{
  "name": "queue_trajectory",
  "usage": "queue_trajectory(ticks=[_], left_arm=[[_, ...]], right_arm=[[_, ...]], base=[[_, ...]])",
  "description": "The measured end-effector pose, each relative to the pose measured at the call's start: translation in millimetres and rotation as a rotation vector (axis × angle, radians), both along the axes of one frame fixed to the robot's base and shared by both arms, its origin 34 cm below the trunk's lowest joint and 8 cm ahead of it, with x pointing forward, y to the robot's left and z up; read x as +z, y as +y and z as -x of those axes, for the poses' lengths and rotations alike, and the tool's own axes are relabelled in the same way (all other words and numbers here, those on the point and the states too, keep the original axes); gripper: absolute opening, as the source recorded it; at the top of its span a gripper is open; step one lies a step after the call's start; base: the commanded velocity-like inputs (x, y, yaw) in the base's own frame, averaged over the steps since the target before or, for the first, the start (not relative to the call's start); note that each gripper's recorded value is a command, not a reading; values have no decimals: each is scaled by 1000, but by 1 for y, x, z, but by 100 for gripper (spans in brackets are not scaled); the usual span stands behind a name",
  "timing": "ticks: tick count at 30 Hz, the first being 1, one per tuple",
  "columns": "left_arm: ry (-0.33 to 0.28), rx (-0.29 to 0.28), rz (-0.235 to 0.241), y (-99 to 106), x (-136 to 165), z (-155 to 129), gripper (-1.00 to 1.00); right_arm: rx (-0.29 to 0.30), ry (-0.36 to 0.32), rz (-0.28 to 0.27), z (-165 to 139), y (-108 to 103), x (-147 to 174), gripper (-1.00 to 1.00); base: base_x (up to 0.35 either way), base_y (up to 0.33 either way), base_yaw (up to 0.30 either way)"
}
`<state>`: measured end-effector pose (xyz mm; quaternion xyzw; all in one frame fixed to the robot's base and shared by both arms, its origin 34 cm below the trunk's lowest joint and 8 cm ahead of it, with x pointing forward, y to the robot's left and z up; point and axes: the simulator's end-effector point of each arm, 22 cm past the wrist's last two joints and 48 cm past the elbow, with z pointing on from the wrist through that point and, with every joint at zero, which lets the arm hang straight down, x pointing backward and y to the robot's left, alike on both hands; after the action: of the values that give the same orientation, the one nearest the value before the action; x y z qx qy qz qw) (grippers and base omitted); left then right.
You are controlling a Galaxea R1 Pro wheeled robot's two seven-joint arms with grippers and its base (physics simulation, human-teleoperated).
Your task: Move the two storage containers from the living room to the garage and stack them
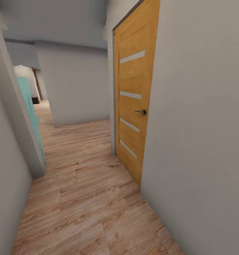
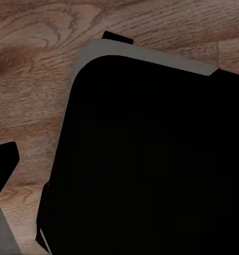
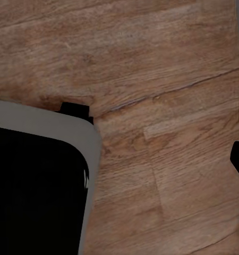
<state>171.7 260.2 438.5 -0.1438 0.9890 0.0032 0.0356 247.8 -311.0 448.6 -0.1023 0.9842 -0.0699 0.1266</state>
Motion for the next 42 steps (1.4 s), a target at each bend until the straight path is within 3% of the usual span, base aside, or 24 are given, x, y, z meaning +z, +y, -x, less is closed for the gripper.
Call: queue_trajectory(ticks=[42], left_arm=[[0,0,0,0,0,0,100]], right_arm=[[0,-2,0,0,0,0,100]], base=[[249,0,270]])
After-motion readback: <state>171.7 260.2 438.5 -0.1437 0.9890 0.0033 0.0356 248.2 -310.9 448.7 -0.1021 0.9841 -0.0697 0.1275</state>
